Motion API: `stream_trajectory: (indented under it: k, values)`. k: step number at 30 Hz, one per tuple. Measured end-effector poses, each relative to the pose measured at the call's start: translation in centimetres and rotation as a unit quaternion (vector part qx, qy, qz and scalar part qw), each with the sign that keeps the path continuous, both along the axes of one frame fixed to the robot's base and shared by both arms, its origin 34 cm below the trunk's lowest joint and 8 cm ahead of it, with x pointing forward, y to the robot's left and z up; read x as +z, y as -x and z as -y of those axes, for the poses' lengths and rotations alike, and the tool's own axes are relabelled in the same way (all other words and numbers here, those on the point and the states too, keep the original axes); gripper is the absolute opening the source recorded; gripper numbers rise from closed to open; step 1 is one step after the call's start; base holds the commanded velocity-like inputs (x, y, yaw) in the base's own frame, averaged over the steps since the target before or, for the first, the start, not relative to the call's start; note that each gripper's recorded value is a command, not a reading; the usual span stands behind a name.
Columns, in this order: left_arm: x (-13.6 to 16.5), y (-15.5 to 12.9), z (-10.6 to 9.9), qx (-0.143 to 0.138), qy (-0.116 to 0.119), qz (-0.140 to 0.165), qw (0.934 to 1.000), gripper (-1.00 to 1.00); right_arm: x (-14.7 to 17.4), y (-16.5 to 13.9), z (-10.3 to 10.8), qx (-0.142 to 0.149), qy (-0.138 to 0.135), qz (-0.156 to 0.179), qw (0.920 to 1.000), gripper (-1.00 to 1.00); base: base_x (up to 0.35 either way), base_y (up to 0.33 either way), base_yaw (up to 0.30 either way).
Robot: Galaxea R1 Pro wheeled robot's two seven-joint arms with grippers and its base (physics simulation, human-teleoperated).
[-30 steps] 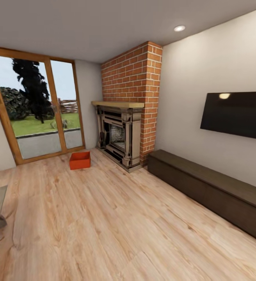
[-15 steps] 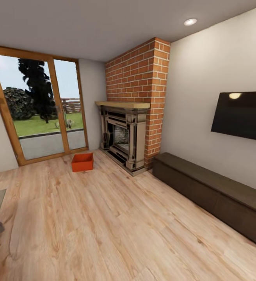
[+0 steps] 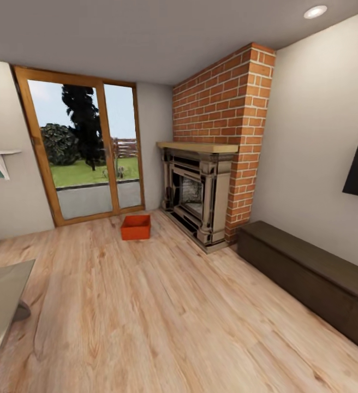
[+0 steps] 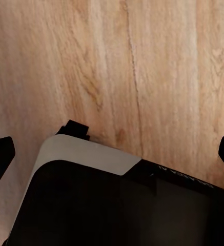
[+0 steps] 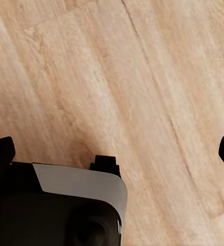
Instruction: Move the two storage containers from the living room to the garage. In the garage, place one container on the floor and stack the other container on top of it (either order is fine).
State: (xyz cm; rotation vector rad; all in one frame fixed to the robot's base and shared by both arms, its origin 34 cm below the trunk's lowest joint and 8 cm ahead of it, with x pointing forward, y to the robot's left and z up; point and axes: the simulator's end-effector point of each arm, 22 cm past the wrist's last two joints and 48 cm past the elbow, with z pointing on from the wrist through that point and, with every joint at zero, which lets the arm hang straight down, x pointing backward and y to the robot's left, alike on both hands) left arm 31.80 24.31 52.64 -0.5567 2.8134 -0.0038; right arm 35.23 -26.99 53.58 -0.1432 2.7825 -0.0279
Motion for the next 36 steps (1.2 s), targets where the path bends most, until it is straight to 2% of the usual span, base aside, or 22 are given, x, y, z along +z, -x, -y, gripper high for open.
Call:
stream_trajectory:
  k: [11,36]
  values:
    - [-0.01,0.04,0.02,0.0,0.001,-0.001,1.0,1.0,-0.01,0.02,-0.01,0.0,0.0,0.0,1.0,1.0,0.325,0.0,0.243]
    - [-0.02,0.05,-0.04,0.0,0.0,-0.001,1.0,1.0,-0.01,0.03,-0.03,0.001,-0.001,0.0,1.0,1.0,0.325,0.0,0.007]
